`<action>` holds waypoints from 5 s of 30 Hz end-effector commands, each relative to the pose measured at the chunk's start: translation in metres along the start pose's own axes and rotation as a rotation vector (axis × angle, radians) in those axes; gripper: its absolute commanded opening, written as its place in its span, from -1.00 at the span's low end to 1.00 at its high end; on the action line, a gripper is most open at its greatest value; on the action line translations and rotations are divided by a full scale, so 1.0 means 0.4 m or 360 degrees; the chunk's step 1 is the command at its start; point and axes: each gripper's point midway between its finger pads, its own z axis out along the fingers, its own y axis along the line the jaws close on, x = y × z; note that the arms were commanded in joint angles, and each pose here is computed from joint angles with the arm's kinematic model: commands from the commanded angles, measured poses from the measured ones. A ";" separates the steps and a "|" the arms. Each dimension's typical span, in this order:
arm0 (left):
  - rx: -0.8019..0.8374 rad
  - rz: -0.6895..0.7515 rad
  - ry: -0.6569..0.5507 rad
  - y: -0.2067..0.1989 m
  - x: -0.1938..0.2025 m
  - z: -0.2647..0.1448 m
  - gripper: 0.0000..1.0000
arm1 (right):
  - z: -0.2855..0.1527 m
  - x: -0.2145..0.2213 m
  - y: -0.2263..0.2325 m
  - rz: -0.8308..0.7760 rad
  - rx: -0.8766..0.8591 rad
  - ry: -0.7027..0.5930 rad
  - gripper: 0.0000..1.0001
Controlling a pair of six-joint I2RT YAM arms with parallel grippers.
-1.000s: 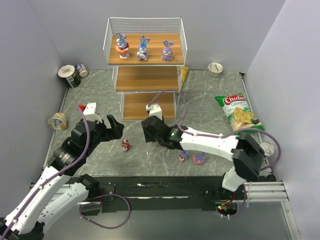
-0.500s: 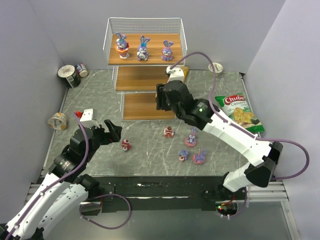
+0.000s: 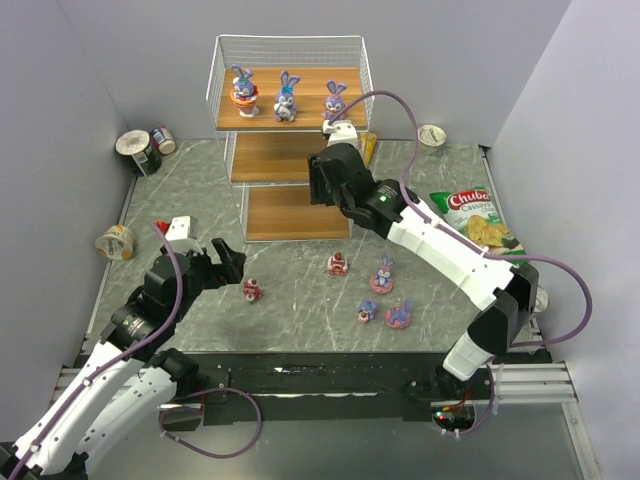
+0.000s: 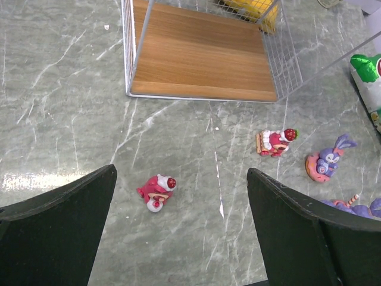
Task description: Place and organize the plastic toys onto the shelf
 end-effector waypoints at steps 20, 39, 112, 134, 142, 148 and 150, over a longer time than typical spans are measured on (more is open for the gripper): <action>0.0030 0.0025 -0.0011 -0.015 -0.010 0.011 0.93 | 0.088 -0.076 -0.005 -0.0006 0.0124 -0.0273 -0.84; 0.0021 0.0028 -0.0005 -0.012 -0.008 0.012 0.93 | 0.119 -0.037 -0.027 0.0007 0.0238 -0.0254 -0.50; 0.0011 0.0027 0.0003 -0.009 -0.005 0.011 0.93 | 0.109 -0.039 -0.058 0.0041 0.0407 -0.0407 0.37; -0.0023 -0.0023 -0.0020 0.002 -0.010 -0.001 0.93 | -0.078 -0.013 0.009 0.0130 0.0130 -0.0421 0.66; -0.0218 -0.0185 0.0111 0.036 0.021 -0.007 0.93 | -0.187 0.125 0.099 0.0381 -0.0152 -0.0108 0.68; -0.0206 -0.0280 0.0253 0.027 0.081 -0.001 0.93 | -0.217 0.278 0.171 0.0417 -0.0200 0.0152 0.68; -0.0207 -0.0358 0.0339 0.019 0.118 0.012 0.93 | -0.230 0.321 0.208 0.0408 -0.0256 0.0207 0.68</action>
